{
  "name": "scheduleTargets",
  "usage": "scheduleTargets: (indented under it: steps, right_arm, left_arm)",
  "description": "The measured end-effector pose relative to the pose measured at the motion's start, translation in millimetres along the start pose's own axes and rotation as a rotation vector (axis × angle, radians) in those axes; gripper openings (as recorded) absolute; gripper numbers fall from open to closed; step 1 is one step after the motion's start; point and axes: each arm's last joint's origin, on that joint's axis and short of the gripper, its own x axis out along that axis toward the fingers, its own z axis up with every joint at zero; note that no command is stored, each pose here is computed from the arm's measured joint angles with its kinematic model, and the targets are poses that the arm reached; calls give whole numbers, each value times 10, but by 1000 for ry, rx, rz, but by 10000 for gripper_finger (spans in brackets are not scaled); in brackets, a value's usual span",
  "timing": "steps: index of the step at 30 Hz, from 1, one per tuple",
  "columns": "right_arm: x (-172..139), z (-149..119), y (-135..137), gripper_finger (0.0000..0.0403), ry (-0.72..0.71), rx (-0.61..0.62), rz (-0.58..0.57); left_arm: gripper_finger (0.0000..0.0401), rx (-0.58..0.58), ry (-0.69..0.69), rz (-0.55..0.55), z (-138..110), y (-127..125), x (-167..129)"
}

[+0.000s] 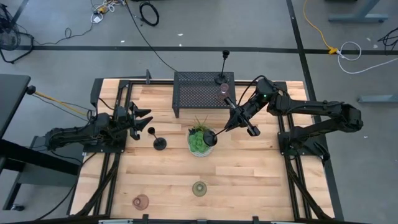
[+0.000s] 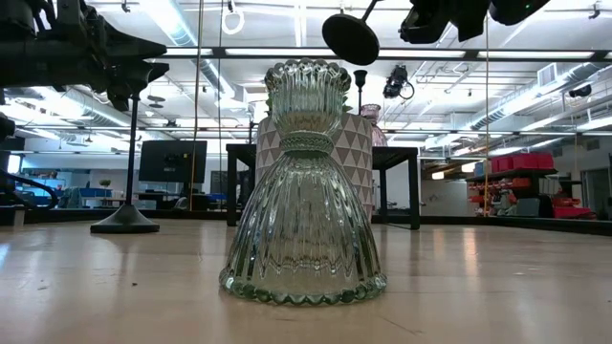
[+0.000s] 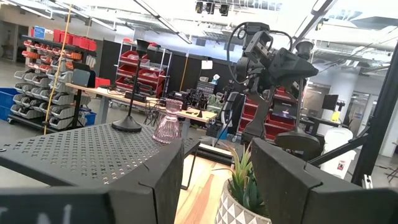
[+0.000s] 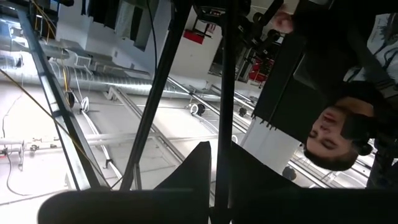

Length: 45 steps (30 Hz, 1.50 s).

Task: Pick & Place candle stick holders
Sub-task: Put the bottom black candle holder on the shelf

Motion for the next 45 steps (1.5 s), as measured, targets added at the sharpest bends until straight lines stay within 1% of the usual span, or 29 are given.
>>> scheduleTargets:
  steps: [14, 17, 19, 22, 24, 28, 34, 38, 41, 44, 45]
  right_arm:
    - [0, 0, 0, 39, 0, 0, 0]
    - [1, 0, -1, 41, 0, 0, 0]
    - [1, 1, -1, 40, 0, 1, 0]
    - [1, 1, -1, 41, 0, 0, 0]
    - [0, 1, 0, 41, 0, 0, 0]
    - [1, 1, -1, 43, 0, 0, 0]
    - [0, 1, -1, 43, 0, 1, 0]
    - [1, 1, -1, 43, 0, 1, 0]
    - [1, 1, -1, 43, 0, 1, 0]
    - [0, 1, -1, 43, 0, 1, 0]
    - [1, 1, -1, 43, 0, 1, 0]
  left_arm:
    - [190, -1, -6, 2, 5, 0, 0]
    - [190, -14, -31, 14, 27, 1, 0]
    - [190, -60, -100, -13, 98, -15, -5]
    - [190, -109, -160, -97, 172, -48, -16]
    - [190, -109, -143, -119, 202, -64, -6]
    - [190, -105, -118, -110, 313, -97, 52]
    - [190, -137, 10, -119, 409, -178, 289]
    - [190, -135, 98, -178, 474, -277, 579]
    - [190, -79, 166, -202, 481, -348, 848]
    - [190, -15, 247, -204, 410, -393, 1105]
    - [190, 2, 255, -207, 397, -411, 1195]
